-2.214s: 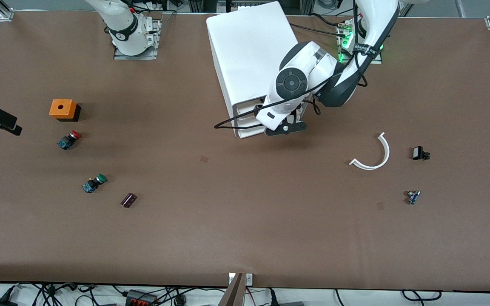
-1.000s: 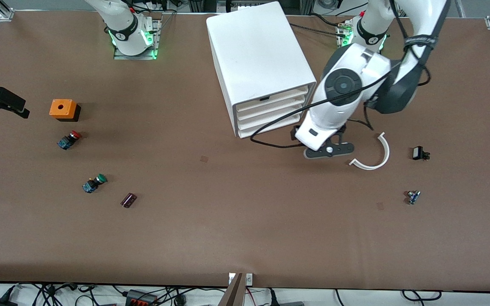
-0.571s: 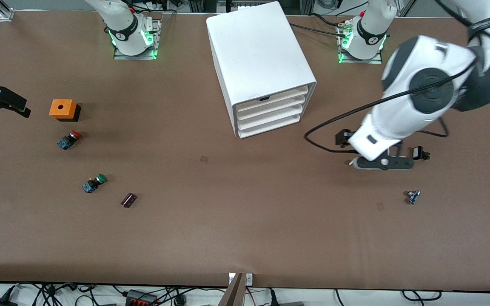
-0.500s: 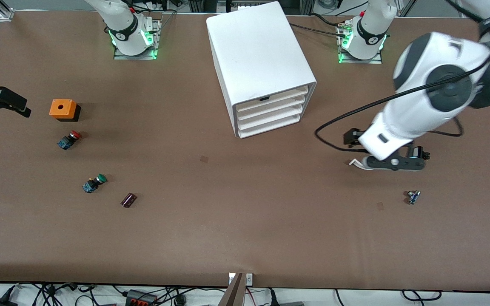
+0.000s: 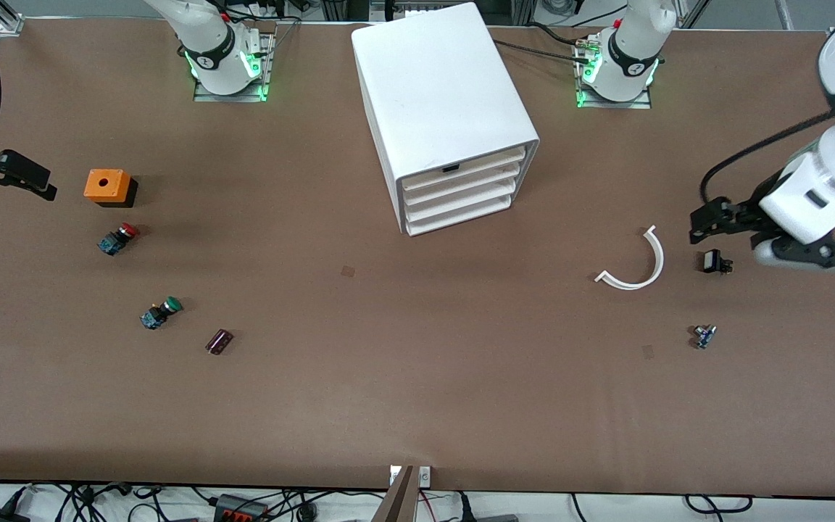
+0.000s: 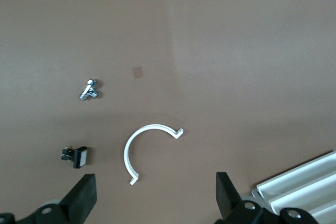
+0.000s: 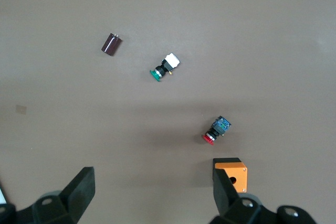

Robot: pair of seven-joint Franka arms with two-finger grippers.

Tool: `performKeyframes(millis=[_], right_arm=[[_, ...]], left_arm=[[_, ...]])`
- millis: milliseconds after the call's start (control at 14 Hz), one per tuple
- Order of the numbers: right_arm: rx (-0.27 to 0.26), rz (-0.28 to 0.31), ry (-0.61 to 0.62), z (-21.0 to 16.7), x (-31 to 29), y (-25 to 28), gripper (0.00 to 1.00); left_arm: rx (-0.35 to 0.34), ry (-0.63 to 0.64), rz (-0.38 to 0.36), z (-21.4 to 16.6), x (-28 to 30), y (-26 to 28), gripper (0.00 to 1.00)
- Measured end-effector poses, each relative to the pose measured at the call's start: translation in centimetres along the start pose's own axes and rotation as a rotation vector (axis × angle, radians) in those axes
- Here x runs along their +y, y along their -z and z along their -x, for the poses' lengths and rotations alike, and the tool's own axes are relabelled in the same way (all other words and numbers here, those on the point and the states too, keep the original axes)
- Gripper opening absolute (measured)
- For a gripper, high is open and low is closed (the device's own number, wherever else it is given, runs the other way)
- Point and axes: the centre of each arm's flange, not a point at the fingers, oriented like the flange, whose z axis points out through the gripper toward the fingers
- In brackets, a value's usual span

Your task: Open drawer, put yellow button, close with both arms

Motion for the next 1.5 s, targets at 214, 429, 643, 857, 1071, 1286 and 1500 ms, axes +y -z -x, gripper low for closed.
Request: performKeyframes(millis=[214,429,643,857,1071,1286,1500], right_arm=[[0.001,0.000,0.000,0.0,0.0,0.1,1.00],[0.001,0.000,0.000,0.0,0.0,0.0,1.00],[0.000,0.000,0.000,0.0,0.0,0.0,1.00],[-0.001,0.000,0.000,0.0,0.0,0.0,1.00],[-0.001,0.000,-0.001,0.0,0.0,0.0,1.00],[-0.002,0.000,-0.001,0.1,0.0,0.0,1.00],[-0.003,0.000,0.000,0.1,0.0,-0.1,1.00]], left_arm=[[-0.011,-0.005,-0.010,3.2,0.2,1.3,1.00],[-0.039,-0.008,-0.011,4.0,0.4,0.8,1.00],[-0.046,-0.010,-0.011,4.0,0.5,0.5,1.00],[-0.051,-0.010,-0.011,4.1,0.5,0.4,1.00],[-0.053,-0.010,-0.011,4.1,0.5,0.4,1.00],[-0.053,-0.010,-0.011,4.1,0.5,0.4,1.00],[-0.053,-0.010,-0.011,4.1,0.5,0.4,1.00]])
